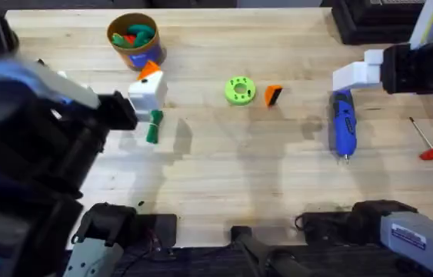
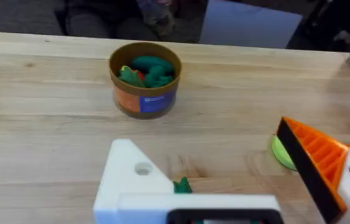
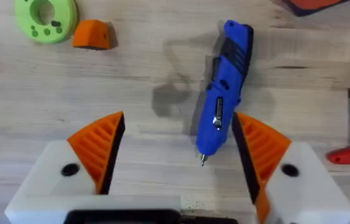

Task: Pick up the gripper from the table and insert it into the empty holder that is missing its gripper. Then pick up a screw, insert it into the mounting hole, and use the screwdriver to tighten it. Finally, clean up the table by picking up the vegetable and placing it into the bucket.

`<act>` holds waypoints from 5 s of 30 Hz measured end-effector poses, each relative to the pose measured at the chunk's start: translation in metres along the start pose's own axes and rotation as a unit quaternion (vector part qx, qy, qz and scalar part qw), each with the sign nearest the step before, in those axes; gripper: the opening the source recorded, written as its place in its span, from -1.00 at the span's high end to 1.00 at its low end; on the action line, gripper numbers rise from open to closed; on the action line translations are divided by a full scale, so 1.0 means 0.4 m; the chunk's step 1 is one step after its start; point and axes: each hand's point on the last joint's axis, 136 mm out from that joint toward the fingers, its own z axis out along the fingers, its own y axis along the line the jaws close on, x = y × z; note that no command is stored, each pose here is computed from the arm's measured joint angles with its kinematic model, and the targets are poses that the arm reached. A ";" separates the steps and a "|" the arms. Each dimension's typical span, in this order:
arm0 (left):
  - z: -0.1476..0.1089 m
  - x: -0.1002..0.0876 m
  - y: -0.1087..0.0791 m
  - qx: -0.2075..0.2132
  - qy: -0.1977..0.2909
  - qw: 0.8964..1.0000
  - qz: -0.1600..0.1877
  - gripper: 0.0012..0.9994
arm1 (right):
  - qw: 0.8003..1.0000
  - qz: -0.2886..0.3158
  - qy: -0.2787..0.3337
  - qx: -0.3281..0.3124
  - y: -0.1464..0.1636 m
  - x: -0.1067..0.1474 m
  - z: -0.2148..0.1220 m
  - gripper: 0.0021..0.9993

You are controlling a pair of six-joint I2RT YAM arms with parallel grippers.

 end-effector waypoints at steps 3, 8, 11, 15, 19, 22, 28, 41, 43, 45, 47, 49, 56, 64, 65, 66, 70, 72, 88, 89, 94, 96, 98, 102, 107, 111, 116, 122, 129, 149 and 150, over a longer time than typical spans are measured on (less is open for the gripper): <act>0.010 0.030 -0.005 0.022 -0.022 0.999 -0.004 -0.97 | 1.000 0.000 0.000 0.000 0.000 0.000 0.000 -0.98; 0.024 0.102 -0.036 0.080 -0.034 0.996 0.002 -0.97 | 1.000 0.000 0.000 0.000 0.000 0.000 0.000 -0.98; 0.011 0.162 -0.107 0.172 -0.041 0.982 0.059 -0.97 | 1.000 0.000 0.000 0.000 0.000 0.000 0.000 -0.98; -0.006 0.199 -0.152 0.231 -0.042 0.968 0.091 -0.97 | 1.000 0.000 0.000 0.000 0.000 0.000 0.000 -0.98; -0.016 0.226 -0.176 0.265 -0.040 0.958 0.103 -0.97 | 1.000 0.000 0.000 0.000 0.000 0.000 0.000 -0.98; -0.021 0.242 -0.184 0.279 -0.041 0.953 0.108 -0.97 | 1.000 0.000 0.000 0.000 0.000 0.000 0.000 -0.98; -0.037 0.234 -0.191 0.294 -0.070 0.946 0.120 -0.97 | 1.000 0.000 0.000 0.000 0.000 0.000 0.000 -0.98; -0.105 0.252 -0.258 0.401 -0.072 0.904 0.129 -0.97 | 1.000 0.000 0.000 0.000 0.000 0.000 0.000 -0.98; -0.122 0.260 -0.273 0.426 -0.068 0.893 0.128 -0.97 | 1.000 0.000 0.000 0.000 0.000 0.000 0.000 -0.98; -0.138 0.266 -0.285 0.447 -0.064 0.883 0.128 -0.97 | 1.000 0.000 0.000 0.000 0.000 0.000 0.000 -0.98; -0.149 0.271 -0.294 0.463 -0.061 0.875 0.127 -0.97 | 1.000 0.000 0.000 0.000 0.000 0.000 0.000 -0.98; -0.161 0.276 -0.301 0.477 -0.058 0.868 0.126 -0.97 | 1.000 0.000 0.000 0.000 0.000 0.000 0.000 -0.98; -0.198 0.290 -0.321 0.522 -0.048 0.843 0.122 -0.97 | 1.000 0.000 0.000 0.000 0.000 0.000 0.000 -0.98; -0.203 0.292 -0.324 0.528 -0.047 0.839 0.122 -0.97 | 1.000 0.000 0.000 0.000 0.000 0.000 0.000 -0.98; -0.202 0.291 -0.324 0.527 -0.048 0.840 0.122 -0.97 | 1.000 0.000 0.000 0.000 0.000 0.000 0.000 -0.98; -0.201 0.291 -0.323 0.526 -0.048 0.840 0.122 -0.97 | 1.000 0.000 0.000 0.000 0.000 0.000 0.000 -0.98; -0.195 0.290 -0.320 0.520 -0.049 0.844 0.121 -0.97 | 1.000 0.000 0.000 0.000 0.000 0.000 0.000 -0.98; -0.193 0.290 -0.320 0.518 -0.049 0.845 0.121 -0.97 | 1.000 0.000 0.000 0.000 0.000 0.000 0.000 -0.98; -0.193 0.289 -0.319 0.518 -0.049 0.845 0.122 -0.97 | 1.000 0.000 0.000 0.000 0.000 0.000 0.000 -0.98; -0.193 0.289 -0.319 0.518 -0.049 0.845 0.122 -0.97 | 1.000 0.000 0.000 0.000 0.000 0.000 0.000 -0.98; -0.193 0.289 -0.319 0.518 -0.049 0.845 0.122 -0.97 | 1.000 0.000 0.000 0.000 0.000 0.000 0.000 -0.98; -0.193 0.290 -0.319 0.518 -0.049 0.845 0.121 -0.98 | 1.000 0.000 0.000 0.000 0.000 0.000 0.000 -0.98; -0.193 0.290 -0.319 0.518 -0.049 0.845 0.122 -0.97 | 1.000 0.000 0.000 0.000 0.000 0.000 0.000 -0.98; -0.193 0.290 -0.319 0.518 -0.049 0.845 0.122 -0.97 | 1.000 0.000 -0.001 0.000 0.000 -0.001 0.000 -0.98; -0.193 0.290 -0.319 0.518 -0.049 0.845 0.121 -0.97 | 1.000 -0.001 -0.023 0.000 0.000 -0.029 -0.001 -0.98; -0.193 0.290 -0.319 0.518 -0.049 0.846 0.121 -0.97 | 1.000 -0.001 -0.025 0.000 0.000 -0.031 -0.001 -0.98; -0.193 0.290 -0.319 0.518 -0.049 0.846 0.121 -0.97 | 1.000 -0.010 -0.020 -0.005 0.017 -0.024 -0.004 -0.98; -0.193 0.290 -0.319 0.518 -0.049 0.846 0.121 -0.97 | 0.999 -0.035 0.006 -0.016 0.083 -0.011 -0.034 -0.98; -0.193 0.290 -0.319 0.517 -0.049 0.846 0.122 -0.97 | 0.998 -0.049 0.042 -0.025 0.179 -0.024 -0.001 -0.98; -0.192 0.289 -0.319 0.517 -0.049 0.846 0.122 -0.97 | 0.992 -0.068 0.106 -0.024 0.326 -0.055 0.217 -0.98; -0.192 0.289 -0.319 0.517 -0.049 0.846 0.122 -0.97 | 0.991 -0.069 0.109 -0.023 0.328 -0.055 0.228 -0.98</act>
